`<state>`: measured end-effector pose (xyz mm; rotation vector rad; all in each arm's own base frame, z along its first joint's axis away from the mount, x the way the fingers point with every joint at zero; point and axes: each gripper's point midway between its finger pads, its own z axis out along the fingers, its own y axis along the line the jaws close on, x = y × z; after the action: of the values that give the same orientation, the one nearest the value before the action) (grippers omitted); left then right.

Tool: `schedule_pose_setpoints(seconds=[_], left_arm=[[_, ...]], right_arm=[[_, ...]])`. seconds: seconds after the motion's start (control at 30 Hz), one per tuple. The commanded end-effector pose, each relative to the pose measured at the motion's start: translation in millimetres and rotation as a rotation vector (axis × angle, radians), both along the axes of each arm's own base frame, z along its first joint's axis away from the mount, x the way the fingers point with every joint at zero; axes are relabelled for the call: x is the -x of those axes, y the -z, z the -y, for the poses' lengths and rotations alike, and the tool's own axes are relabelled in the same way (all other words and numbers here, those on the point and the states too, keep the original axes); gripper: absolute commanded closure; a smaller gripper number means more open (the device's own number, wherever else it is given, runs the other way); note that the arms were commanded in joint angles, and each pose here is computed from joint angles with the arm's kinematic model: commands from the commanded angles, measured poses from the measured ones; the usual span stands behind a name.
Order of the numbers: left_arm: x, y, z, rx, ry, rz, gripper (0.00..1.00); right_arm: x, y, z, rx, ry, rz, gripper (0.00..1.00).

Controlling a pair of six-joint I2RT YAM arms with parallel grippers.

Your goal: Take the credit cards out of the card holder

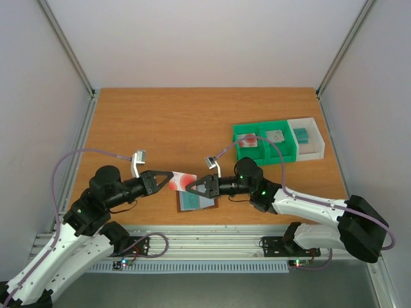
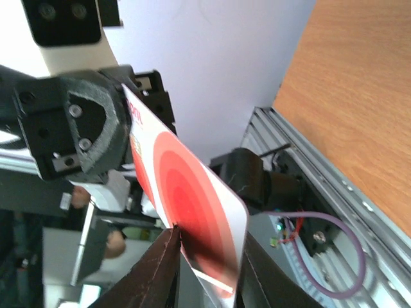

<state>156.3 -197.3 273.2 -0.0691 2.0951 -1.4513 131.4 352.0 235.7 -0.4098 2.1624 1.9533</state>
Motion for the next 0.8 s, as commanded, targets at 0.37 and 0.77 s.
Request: schedule_pose_setpoints(seconds=[0.37,0.77], left_arm=[[-18.5,-0.6,-9.5,0.047,-0.122,0.037,1.0],[-19.7,4.4,-14.8,0.034,-0.151,0.03,1.0]], right_arm=[[-21.8,-21.3,7.1,-0.227,0.111,-0.042,0.75],[-20.3,-23.8,15.3,-0.169,0.142,-0.001,0.99]])
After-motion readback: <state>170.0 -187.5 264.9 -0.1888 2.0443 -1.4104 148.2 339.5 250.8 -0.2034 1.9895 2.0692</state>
